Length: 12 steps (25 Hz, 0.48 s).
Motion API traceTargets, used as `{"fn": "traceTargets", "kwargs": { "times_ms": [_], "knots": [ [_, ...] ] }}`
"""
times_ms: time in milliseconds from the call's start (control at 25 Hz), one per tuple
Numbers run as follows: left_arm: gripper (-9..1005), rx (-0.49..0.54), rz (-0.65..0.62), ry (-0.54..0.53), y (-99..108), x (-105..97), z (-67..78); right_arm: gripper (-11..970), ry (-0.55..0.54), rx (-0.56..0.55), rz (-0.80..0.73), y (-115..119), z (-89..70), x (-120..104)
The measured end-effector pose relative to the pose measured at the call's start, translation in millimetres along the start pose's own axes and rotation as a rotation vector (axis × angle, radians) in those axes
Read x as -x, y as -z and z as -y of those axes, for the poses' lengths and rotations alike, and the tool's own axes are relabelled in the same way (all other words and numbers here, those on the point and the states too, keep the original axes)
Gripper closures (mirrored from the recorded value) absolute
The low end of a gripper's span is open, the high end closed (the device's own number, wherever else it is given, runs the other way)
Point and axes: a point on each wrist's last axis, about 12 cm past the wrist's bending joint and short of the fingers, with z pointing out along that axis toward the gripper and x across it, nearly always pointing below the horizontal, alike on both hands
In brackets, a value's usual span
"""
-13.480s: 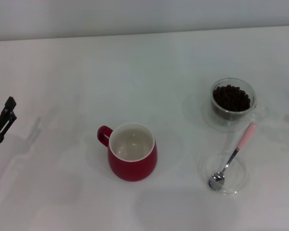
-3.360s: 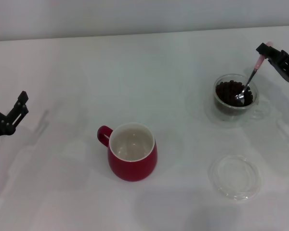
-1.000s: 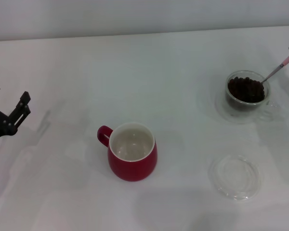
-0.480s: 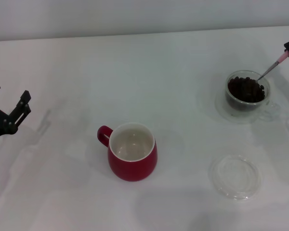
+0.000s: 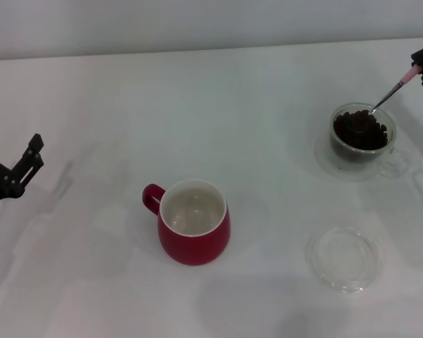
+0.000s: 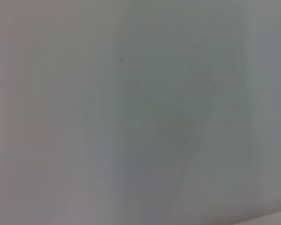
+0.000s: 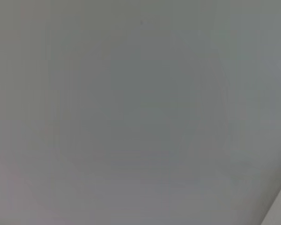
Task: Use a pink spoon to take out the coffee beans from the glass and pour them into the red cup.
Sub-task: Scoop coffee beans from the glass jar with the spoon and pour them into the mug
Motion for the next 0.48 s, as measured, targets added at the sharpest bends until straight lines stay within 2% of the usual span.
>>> {"fn": "traceTargets", "kwargs": {
  "times_ms": [480],
  "knots": [
    [235,0.003,-0.003,0.004,2.5,-1.3,0.5,810,0.003,0.037,-0.051,-3.3,-5.8,-4.1]
  ]
}}
